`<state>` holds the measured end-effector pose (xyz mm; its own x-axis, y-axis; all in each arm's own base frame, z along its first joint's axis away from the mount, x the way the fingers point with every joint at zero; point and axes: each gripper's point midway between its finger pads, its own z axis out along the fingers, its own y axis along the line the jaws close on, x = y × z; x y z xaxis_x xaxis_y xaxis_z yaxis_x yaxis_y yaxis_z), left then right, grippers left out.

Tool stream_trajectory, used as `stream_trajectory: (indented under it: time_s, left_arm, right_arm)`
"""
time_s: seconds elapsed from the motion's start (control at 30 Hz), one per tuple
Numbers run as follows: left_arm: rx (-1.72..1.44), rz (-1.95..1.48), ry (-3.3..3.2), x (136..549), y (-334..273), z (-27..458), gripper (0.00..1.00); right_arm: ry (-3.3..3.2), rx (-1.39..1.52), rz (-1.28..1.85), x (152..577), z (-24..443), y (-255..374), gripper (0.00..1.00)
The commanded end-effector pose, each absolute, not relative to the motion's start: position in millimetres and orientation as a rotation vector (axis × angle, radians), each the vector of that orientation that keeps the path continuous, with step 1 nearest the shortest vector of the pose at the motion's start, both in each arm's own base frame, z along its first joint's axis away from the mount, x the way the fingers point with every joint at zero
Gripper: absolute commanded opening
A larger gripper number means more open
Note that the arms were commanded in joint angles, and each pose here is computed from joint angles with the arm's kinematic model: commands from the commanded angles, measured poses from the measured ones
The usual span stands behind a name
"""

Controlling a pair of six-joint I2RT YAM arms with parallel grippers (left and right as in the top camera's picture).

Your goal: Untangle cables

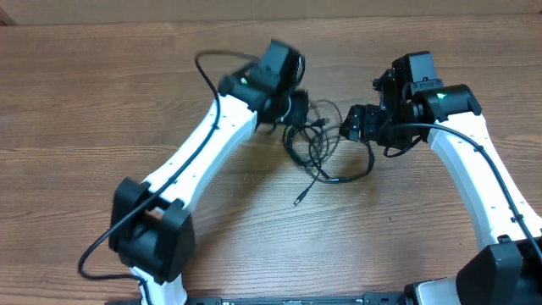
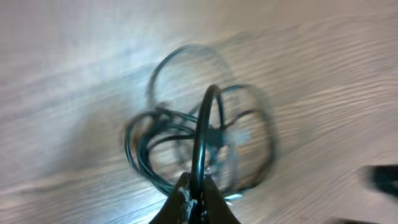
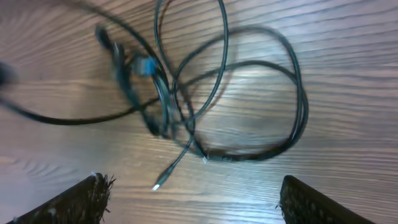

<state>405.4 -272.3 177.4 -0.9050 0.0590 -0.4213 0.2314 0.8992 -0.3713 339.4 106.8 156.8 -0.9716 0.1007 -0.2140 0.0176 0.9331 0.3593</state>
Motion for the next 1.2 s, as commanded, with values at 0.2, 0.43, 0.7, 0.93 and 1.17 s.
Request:
stream_trajectory:
  time_s: [0.2,0.43,0.7,0.93,1.17]
  left_arm:
    - [0.341,-0.823,2.367,403,-292,325,0.04]
    - [0.443,-0.975,2.179,375,-297,406,0.04]
    - [0.510,-1.023,2.026,340,-285,463,0.04]
    - [0.412,-0.784,1.976,339,-241,483,0.04]
    - [0.163,-0.557,2.013,368,-160,479,0.04]
  right_arm:
    - [2.768,-0.076,0.618,344,180,140,0.87]
    - [2.656,-0.171,0.646,360,192,165,0.88]
    - [2.510,-0.055,0.519,399,206,156,0.82]
    - [2.472,0.232,0.413,418,203,134,0.06]
    - [2.571,0.347,0.001,392,179,77,0.04]
